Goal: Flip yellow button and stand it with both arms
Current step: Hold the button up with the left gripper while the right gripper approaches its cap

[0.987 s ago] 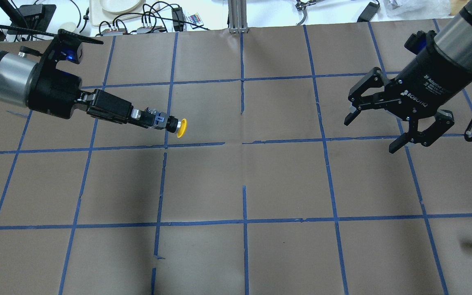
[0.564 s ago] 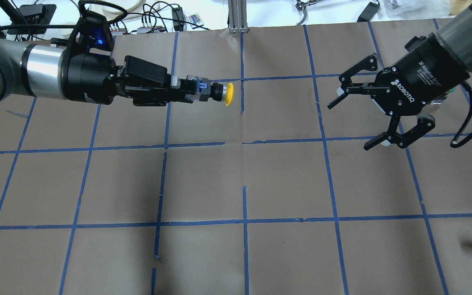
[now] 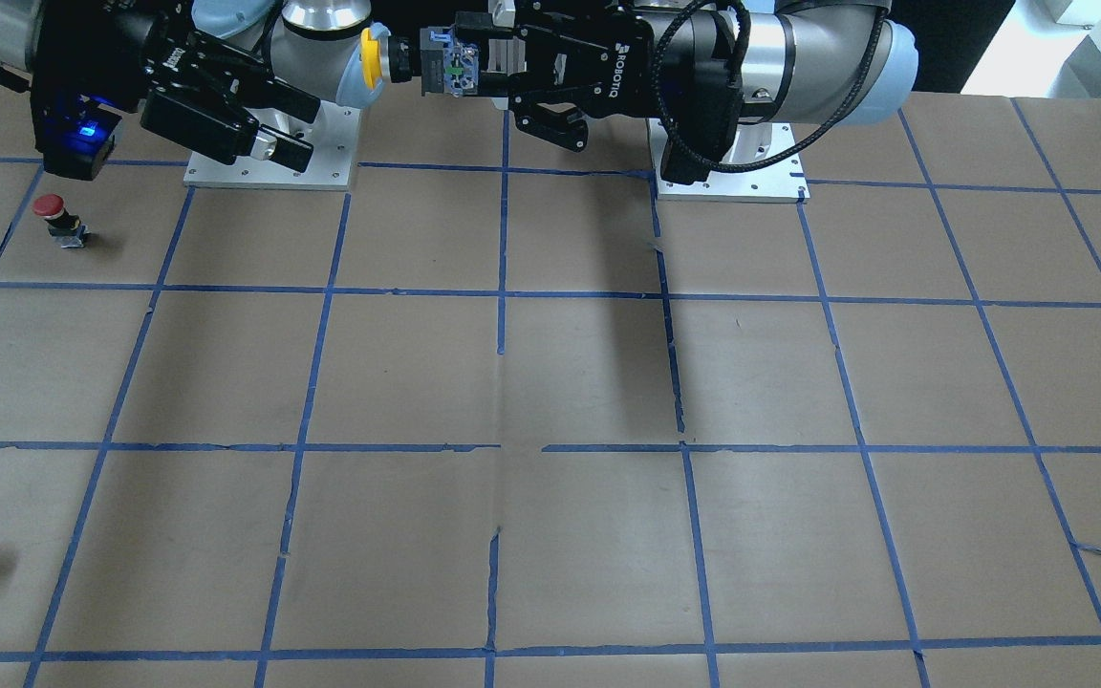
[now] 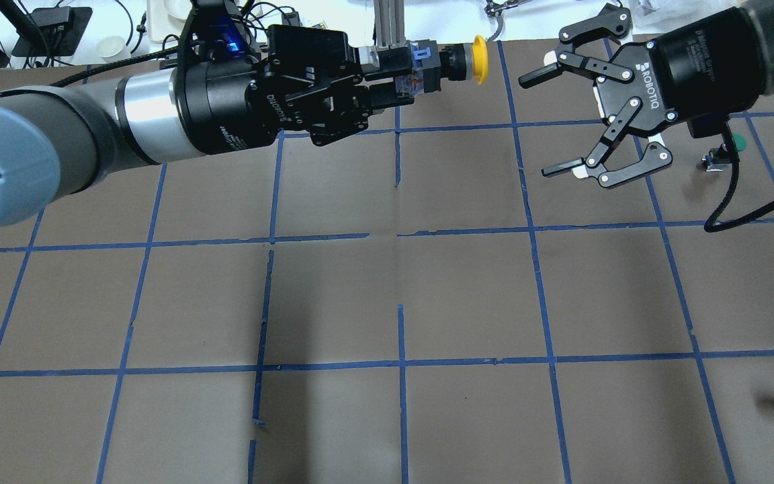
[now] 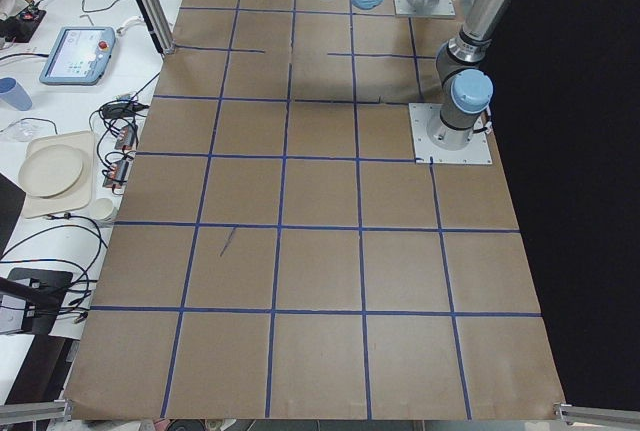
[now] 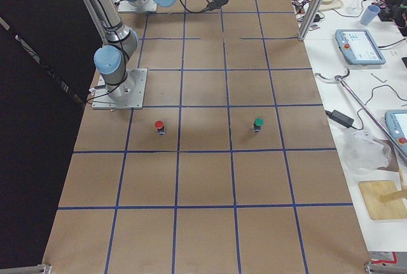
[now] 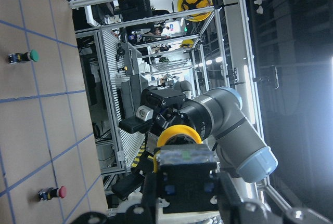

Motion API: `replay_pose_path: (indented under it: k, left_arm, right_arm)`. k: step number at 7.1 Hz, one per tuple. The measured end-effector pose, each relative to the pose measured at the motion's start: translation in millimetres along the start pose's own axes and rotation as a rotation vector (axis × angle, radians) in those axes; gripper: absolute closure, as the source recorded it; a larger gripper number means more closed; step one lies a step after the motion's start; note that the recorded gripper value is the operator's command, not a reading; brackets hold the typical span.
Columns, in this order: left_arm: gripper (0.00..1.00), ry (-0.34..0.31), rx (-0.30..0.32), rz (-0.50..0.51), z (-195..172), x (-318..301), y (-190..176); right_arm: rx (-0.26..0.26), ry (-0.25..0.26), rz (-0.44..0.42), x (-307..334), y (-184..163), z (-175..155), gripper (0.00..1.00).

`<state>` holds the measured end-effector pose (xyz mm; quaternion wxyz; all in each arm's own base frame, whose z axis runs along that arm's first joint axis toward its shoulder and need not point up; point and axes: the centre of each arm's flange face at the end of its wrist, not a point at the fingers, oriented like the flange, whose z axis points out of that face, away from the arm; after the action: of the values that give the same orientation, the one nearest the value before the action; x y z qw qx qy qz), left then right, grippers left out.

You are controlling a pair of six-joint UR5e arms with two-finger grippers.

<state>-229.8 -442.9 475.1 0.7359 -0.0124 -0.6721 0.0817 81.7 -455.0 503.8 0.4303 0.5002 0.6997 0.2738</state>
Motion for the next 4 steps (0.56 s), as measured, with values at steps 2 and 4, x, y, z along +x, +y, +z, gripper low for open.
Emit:
replay_pose_path:
  k: [2,4]
  left_arm:
    - [0.94,0.045,0.032,-0.028,8.9,-8.3,7.0]
    - [0.94,0.057,0.025,-0.027,16.3,-7.6,11.9]
  right_arm:
    - [-0.036,-0.045,0.102,-0.9,2.4,-8.6,0.00]
    - [-0.035,-0.057,0.223,-3.7,16.5,-16.4,0.00]
